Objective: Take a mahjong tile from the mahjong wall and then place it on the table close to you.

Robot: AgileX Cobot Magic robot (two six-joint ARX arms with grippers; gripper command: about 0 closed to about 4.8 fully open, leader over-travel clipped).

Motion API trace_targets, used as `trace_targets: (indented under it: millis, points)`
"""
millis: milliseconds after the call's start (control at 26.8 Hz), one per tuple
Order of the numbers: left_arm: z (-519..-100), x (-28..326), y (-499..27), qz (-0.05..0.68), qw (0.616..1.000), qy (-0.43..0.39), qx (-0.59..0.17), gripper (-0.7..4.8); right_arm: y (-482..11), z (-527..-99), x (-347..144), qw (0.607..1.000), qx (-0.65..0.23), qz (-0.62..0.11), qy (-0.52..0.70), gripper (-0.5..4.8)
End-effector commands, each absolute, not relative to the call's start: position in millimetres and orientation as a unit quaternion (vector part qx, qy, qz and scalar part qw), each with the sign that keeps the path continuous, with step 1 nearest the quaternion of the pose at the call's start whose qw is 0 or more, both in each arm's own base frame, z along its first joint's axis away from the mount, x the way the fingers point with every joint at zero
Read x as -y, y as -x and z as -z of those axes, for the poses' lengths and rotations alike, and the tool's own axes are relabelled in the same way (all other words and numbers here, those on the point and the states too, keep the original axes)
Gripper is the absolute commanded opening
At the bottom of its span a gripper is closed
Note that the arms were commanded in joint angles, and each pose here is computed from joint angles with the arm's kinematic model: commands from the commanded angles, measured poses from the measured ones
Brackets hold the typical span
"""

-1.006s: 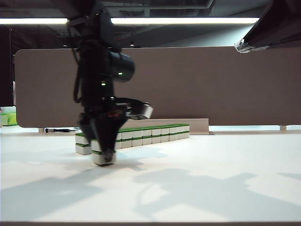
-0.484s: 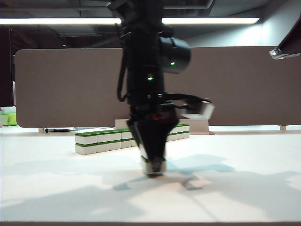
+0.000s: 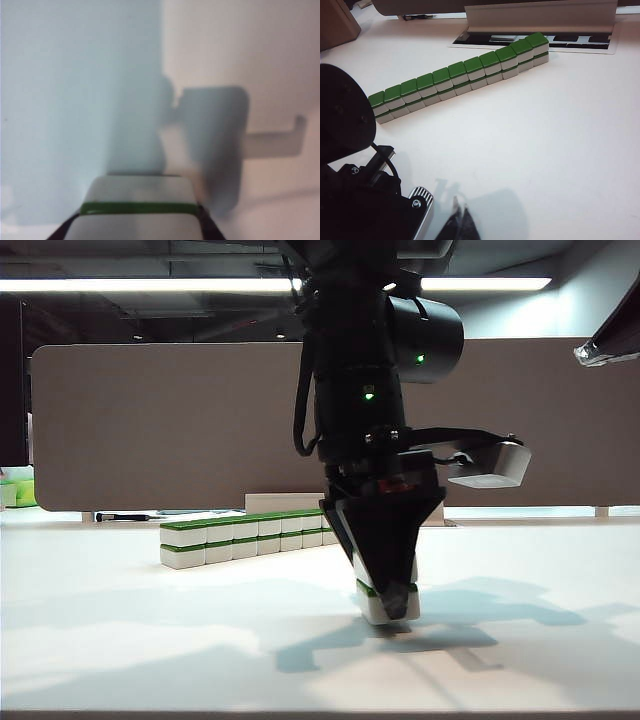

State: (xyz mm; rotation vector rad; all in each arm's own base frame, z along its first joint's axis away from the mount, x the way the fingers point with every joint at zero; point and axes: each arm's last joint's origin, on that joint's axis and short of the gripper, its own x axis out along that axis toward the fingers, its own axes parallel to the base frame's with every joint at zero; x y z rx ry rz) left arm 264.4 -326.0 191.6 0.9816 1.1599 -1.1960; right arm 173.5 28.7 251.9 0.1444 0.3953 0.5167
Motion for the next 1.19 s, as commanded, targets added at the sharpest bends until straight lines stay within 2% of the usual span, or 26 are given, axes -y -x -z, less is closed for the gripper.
trace_targets:
  millis: [37,708,894,969,1118,1192]
  points:
    - [-190,328,-263,0.519,0.563,-0.411,-0.495,2.37,-174,-256,-29,0.947,-0.181,-0.256,-0.067,-0.01]
    - [-190,329,-262,0.536,0.558,-0.394,-0.495,2.47,-174,-256,-29,0.947,-0.181,-0.256,-0.067,-0.01]
    - [-189,328,-265,0.509,0.568,-0.424,-0.488,2.46,-174,-256,-29,0.947,-0.181,-0.256,-0.067,-0.01]
    - [-185,327,-267,0.492,0.566,-0.450,-0.485,2.47,-174,-256,-29,0.947,-0.181,-0.256,-0.067,-0.01]
    - [-173,327,-268,0.491,0.548,-0.450,-0.506,2.48,-174,-256,-29,0.947,-0.181,-0.256,-0.067,-0.01]
    - [-169,328,-266,0.493,0.542,-0.450,-0.510,2.74,-174,-256,-29,0.947,-0.181,-0.256,-0.067,-0.01]
